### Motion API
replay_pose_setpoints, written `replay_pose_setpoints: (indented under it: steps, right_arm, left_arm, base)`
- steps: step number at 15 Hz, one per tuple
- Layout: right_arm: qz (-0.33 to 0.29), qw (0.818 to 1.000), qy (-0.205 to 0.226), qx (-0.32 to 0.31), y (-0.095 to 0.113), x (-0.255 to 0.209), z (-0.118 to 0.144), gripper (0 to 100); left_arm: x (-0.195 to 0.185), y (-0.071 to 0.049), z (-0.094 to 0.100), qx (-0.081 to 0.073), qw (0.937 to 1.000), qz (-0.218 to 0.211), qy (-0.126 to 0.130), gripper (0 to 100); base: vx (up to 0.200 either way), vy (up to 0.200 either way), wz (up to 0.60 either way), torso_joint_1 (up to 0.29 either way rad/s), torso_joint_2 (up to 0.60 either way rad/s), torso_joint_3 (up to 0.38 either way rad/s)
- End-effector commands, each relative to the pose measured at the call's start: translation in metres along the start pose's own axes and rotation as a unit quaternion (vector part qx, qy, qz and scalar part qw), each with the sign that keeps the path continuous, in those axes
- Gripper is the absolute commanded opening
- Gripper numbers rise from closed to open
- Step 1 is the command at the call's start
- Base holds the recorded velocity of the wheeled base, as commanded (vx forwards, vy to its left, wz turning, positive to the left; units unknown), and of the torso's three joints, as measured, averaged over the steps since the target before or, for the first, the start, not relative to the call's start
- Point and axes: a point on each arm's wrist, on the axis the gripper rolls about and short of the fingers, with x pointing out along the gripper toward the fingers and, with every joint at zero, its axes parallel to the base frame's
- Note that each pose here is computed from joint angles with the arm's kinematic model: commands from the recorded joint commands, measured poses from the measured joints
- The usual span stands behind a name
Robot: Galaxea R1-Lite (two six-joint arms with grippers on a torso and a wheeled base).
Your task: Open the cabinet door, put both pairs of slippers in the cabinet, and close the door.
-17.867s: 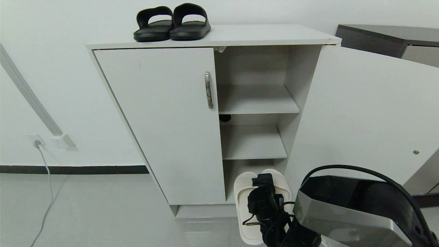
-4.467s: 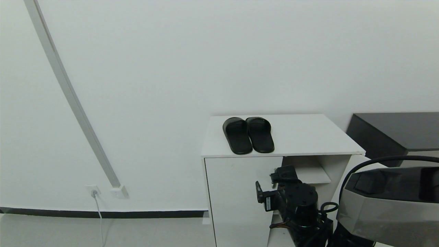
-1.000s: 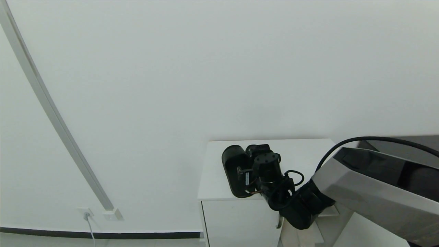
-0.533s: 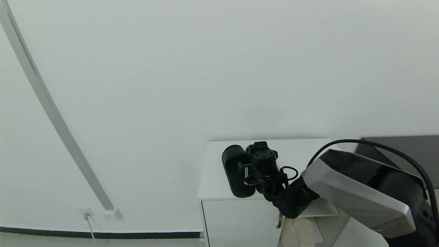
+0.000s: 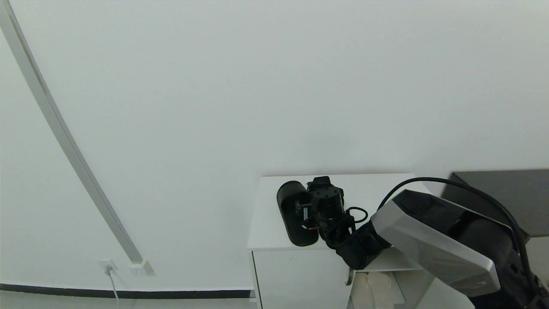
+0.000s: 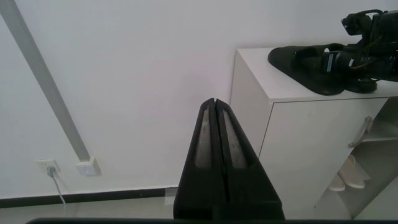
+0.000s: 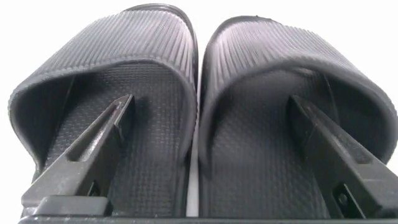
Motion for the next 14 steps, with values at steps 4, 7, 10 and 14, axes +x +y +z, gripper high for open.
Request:
replay_pose_setpoints:
  steps: [4, 7, 10, 14]
  right_arm:
    - [-0.005, 1.0, 0.002, 0.0, -0.003, 0.005, 0.0, 0]
    - [-0.005, 1.0, 0.004, -0.001, -0.003, 0.004, -0.001, 0]
    - [-0.004, 1.0, 0.001, 0.0, -0.002, 0.002, 0.002, 0]
    - [0.0, 1.0, 0.003, -0.012, -0.006, -0.019, 0.02, 0]
  left_arm:
    - [0.0, 0.0, 0.0, 0.0, 1.0, -0.001, 0.0, 0]
    - [0.0, 0.0, 0.0, -0.001, 1.0, 0.0, 0.0, 0]
    - [0.0, 0.0, 0.0, -0.001, 1.0, 0.001, 0.0, 0]
    - [0.0, 0.0, 0.0, -0.001, 1.0, 0.0, 0.0, 0]
  base:
    - [0.0, 0.0, 0.0, 0.0, 0.0, 0.0]
    - [0.0, 0.0, 0.0, 0.0, 0.0, 0.0]
    - [0.0, 0.0, 0.0, 0.0, 0.0, 0.0]
    - [0.0, 0.0, 0.0, 0.0, 0.0, 0.0]
